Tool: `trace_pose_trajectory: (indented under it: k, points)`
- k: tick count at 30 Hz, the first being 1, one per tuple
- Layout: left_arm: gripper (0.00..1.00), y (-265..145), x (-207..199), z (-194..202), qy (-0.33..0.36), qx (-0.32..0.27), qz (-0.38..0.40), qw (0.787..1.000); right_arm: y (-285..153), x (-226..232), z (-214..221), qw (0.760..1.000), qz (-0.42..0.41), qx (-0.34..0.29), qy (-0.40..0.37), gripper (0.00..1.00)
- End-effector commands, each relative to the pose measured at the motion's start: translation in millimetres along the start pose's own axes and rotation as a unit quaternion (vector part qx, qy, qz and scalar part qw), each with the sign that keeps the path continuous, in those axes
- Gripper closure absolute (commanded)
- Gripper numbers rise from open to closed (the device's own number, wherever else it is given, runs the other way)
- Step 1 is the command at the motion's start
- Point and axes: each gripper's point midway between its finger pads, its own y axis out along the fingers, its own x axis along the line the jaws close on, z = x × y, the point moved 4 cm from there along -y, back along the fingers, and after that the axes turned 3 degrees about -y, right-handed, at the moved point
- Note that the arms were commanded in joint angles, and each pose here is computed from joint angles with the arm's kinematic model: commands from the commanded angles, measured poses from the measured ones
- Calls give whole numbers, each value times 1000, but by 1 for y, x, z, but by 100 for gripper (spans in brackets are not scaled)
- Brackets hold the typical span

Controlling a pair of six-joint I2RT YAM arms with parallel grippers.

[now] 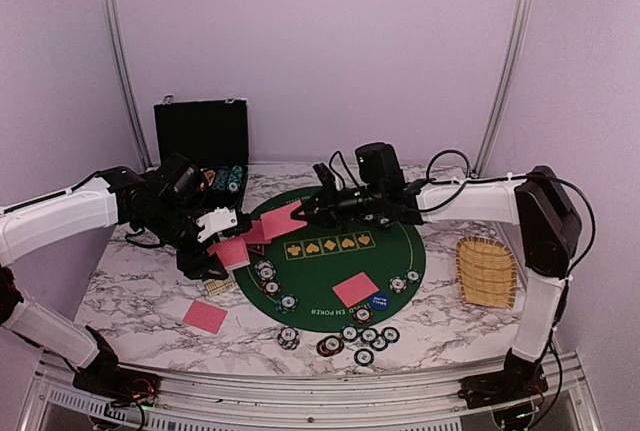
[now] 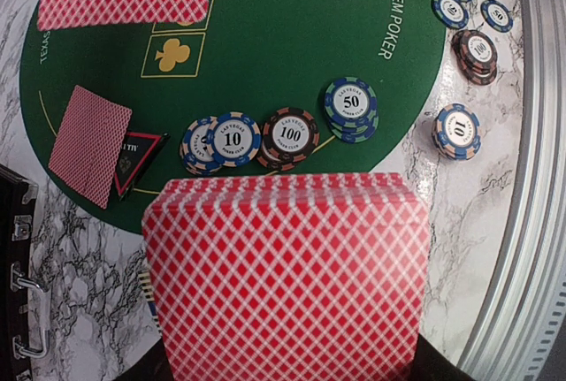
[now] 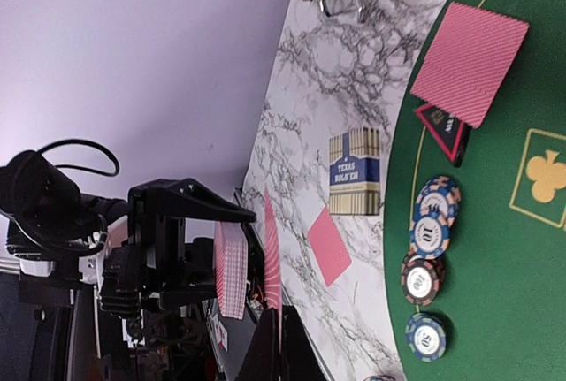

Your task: Distribute texas hold em gaming equipment

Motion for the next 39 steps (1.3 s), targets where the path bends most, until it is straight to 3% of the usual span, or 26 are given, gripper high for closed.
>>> trace_pose_trajectory:
  k: [1, 12, 20, 25, 31, 33, 39]
  points:
    - [100, 1, -2, -1, -2, -2, 7, 1000, -48, -8, -44, 998, 20, -60, -14, 100]
    - [100, 3, -1, -1, -2, 0, 8, 1000, -118, -112, -144, 974, 156, -164, 3, 100]
    - [100, 5, 0, -1, 0, 5, 10, 1000, -103, -164, -180, 970, 171, -170, 27, 100]
    - [100, 19, 6, 16, 4, 59, -3, 998, -88, -188, -186, 972, 154, -171, 53, 100]
    - [100, 18, 3, 18, 5, 57, 5, 998, -81, -209, -189, 968, 178, -164, 63, 100]
    - [100, 18, 1, 20, 5, 58, 5, 998, -81, -215, -188, 966, 190, -164, 63, 96]
    - [100, 16, -1, 25, 6, 60, 4, 998, -83, -221, -187, 962, 214, -162, 58, 72]
